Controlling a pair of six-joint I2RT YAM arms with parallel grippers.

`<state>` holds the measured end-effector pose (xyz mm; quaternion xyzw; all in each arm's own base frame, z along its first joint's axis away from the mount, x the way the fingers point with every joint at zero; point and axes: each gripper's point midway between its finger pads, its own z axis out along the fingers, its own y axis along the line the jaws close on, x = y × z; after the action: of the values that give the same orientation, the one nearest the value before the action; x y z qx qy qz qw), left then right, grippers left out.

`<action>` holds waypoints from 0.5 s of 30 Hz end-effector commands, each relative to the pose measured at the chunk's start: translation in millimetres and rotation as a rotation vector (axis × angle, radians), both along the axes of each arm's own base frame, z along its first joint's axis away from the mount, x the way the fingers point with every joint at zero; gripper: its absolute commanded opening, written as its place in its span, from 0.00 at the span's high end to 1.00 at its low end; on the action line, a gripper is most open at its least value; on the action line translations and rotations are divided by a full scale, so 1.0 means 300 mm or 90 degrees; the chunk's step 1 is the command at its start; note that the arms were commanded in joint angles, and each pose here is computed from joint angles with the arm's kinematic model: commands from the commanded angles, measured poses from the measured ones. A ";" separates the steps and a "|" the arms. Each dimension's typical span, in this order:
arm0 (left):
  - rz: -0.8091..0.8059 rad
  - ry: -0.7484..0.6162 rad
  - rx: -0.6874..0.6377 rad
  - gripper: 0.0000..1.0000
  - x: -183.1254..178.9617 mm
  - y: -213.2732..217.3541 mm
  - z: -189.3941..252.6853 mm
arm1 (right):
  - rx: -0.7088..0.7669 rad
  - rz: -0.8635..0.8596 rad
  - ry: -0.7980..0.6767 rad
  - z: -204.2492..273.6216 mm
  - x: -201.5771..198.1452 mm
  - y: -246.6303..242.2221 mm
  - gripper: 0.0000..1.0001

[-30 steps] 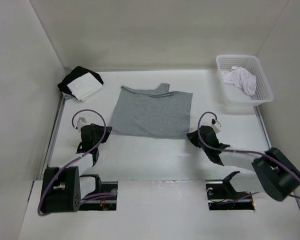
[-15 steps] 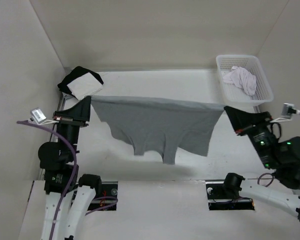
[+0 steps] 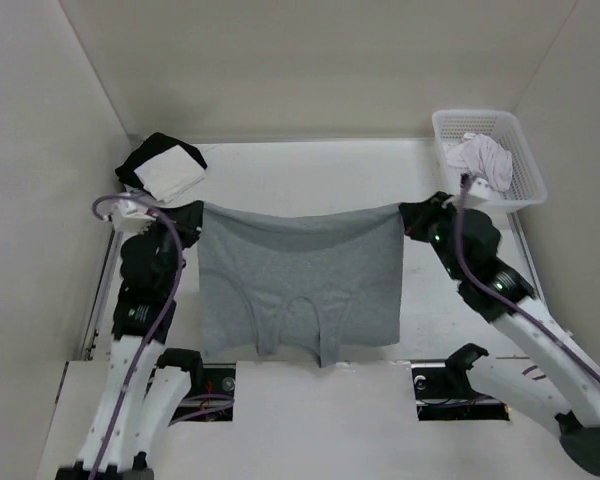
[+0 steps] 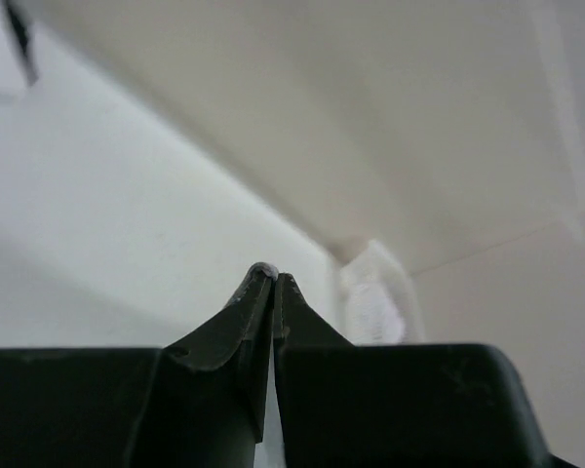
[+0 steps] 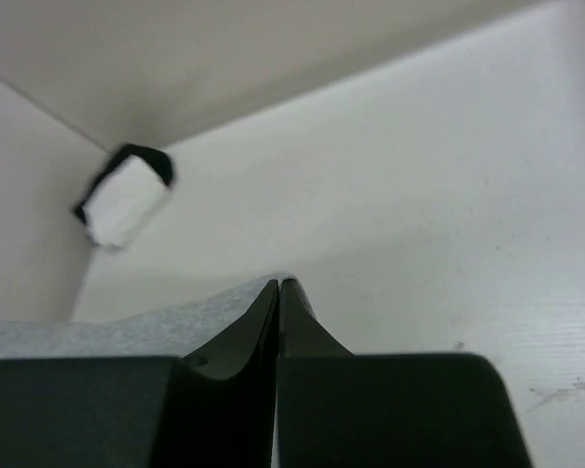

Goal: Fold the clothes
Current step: Fold the tank top

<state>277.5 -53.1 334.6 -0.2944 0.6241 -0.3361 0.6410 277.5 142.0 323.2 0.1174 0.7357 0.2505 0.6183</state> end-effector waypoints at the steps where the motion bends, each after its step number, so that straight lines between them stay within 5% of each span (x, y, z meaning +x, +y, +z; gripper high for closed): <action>1: 0.043 0.115 0.017 1.00 0.168 0.039 -0.268 | 0.081 0.095 0.057 -0.148 0.182 0.092 1.00; 5: 0.073 0.150 0.011 1.00 0.399 0.057 -0.395 | 0.096 0.067 0.124 -0.310 0.464 0.087 1.00; 10: 0.038 0.147 -0.009 1.00 0.669 0.019 -0.371 | 0.116 0.058 0.157 -0.358 0.720 0.076 1.00; 15: 0.010 0.149 -0.034 1.00 0.703 -0.001 -0.368 | 0.121 0.056 0.168 -0.367 0.757 0.055 1.00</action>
<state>478.1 -50.5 157.9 -0.3746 0.7393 -0.2546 0.4982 492.7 153.6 155.3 0.1941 0.8314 0.2813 0.4381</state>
